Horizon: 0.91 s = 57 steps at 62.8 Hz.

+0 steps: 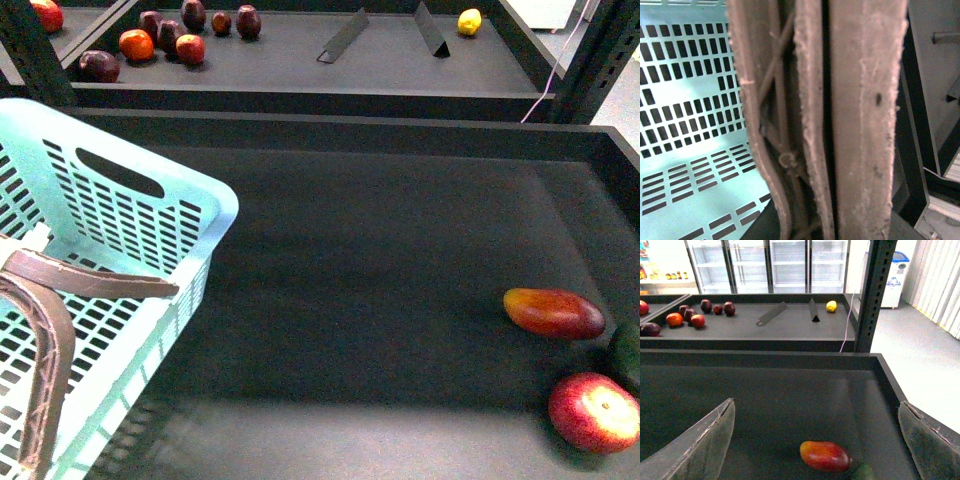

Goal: Pick apple with right arm and hold basket with left

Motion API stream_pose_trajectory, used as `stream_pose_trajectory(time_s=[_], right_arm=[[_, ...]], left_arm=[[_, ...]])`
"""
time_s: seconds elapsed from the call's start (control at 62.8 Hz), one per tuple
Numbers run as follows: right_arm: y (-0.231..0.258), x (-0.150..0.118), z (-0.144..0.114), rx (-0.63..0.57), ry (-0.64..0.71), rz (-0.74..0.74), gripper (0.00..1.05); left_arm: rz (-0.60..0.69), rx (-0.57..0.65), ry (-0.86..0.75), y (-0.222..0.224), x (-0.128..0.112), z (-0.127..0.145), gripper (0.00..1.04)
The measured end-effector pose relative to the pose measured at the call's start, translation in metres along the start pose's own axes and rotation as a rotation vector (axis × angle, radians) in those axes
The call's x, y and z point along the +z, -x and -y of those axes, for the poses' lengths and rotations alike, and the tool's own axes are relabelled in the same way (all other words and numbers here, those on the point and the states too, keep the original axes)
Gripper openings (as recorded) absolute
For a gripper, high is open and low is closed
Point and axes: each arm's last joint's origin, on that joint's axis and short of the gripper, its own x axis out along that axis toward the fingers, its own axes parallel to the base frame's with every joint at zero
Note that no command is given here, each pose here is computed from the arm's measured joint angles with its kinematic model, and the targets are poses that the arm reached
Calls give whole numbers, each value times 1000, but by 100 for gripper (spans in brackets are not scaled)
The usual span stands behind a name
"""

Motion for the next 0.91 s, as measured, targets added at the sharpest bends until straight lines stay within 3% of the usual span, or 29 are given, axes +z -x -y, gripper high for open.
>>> stream_pose_trajectory(time_s=[0.159,0.318,0.669,0.907], right_arm=[[0,0,0,0,0,0,96],[0,0,0,0,0,0,96],[0,0,0,0,0,0,96],[0,0,0,0,0,0,96]], left_arm=[[14,-76,-169,26,-10,16,16],[-54,-136,-302,36,-29,38,16],[-213,-301,-512,61,-89,87,16],[-315,-402,-608,78,-127,96,16]])
